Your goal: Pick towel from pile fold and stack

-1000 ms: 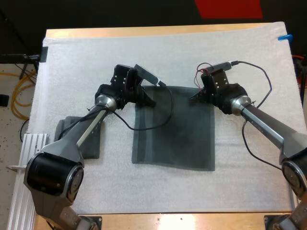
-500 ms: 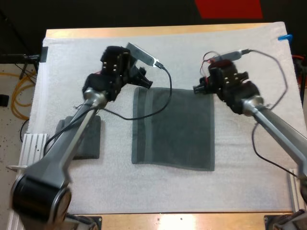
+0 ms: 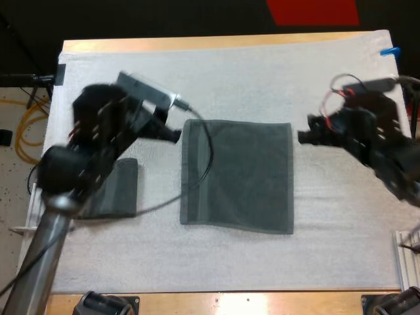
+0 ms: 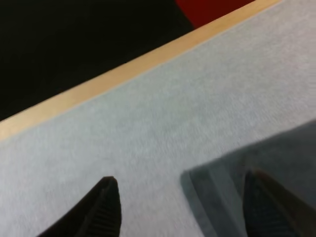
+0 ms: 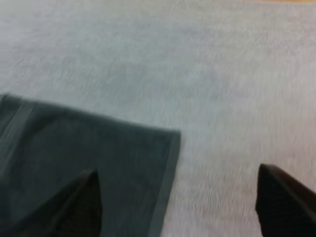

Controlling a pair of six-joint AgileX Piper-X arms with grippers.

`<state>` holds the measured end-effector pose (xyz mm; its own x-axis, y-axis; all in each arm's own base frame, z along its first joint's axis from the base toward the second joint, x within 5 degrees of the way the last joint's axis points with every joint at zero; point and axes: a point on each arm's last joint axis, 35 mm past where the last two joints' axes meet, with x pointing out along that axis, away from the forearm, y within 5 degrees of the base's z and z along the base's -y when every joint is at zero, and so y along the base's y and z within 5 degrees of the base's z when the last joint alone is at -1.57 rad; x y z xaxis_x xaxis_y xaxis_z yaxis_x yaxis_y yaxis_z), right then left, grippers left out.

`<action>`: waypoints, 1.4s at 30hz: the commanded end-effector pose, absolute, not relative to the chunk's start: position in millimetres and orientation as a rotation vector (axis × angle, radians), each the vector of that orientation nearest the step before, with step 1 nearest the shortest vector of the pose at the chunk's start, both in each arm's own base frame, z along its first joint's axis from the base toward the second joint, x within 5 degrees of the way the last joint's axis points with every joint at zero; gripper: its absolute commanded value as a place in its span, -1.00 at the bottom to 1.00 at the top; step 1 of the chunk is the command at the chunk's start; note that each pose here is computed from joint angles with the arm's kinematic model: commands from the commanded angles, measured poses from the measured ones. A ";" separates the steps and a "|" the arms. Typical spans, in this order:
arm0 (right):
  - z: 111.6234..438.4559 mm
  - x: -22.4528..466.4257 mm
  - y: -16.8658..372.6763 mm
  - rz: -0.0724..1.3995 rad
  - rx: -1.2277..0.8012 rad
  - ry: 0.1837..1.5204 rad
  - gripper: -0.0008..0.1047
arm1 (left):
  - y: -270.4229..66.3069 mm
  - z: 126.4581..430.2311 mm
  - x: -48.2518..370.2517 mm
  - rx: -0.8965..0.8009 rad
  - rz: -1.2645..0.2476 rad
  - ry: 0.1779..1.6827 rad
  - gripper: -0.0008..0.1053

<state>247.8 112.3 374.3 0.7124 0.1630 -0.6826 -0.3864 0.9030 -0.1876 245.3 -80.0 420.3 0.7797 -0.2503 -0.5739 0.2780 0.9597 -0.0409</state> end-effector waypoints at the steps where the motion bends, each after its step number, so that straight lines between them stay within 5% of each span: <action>1: 377.7 236.2 108.2 0.326 -0.309 0.742 0.22 | -77.9 425.9 232.1 0.023 -0.294 0.631 0.01; 10: 377.3 163.8 76.7 0.357 -0.173 0.821 0.22 | -55.0 440.1 154.8 -0.074 -0.341 0.684 0.01; 20: 323.7 132.5 66.1 0.395 -0.063 1.002 0.22 | -37.3 392.2 101.8 -0.153 -0.289 0.803 0.01; 33: 221.8 130.7 71.8 0.423 0.156 1.189 0.22 | -36.9 320.9 95.0 -0.217 -0.268 0.992 0.01; 42: 174.4 157.2 89.3 0.469 0.300 1.270 0.22 | -40.4 308.2 97.2 -0.263 -0.325 1.024 0.01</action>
<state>154.1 86.5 174.4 0.2213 0.4676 -0.8558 -0.1612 0.8830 0.4408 97.5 -39.5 306.3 0.4701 -0.3690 -0.8017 0.1357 0.9278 -0.3475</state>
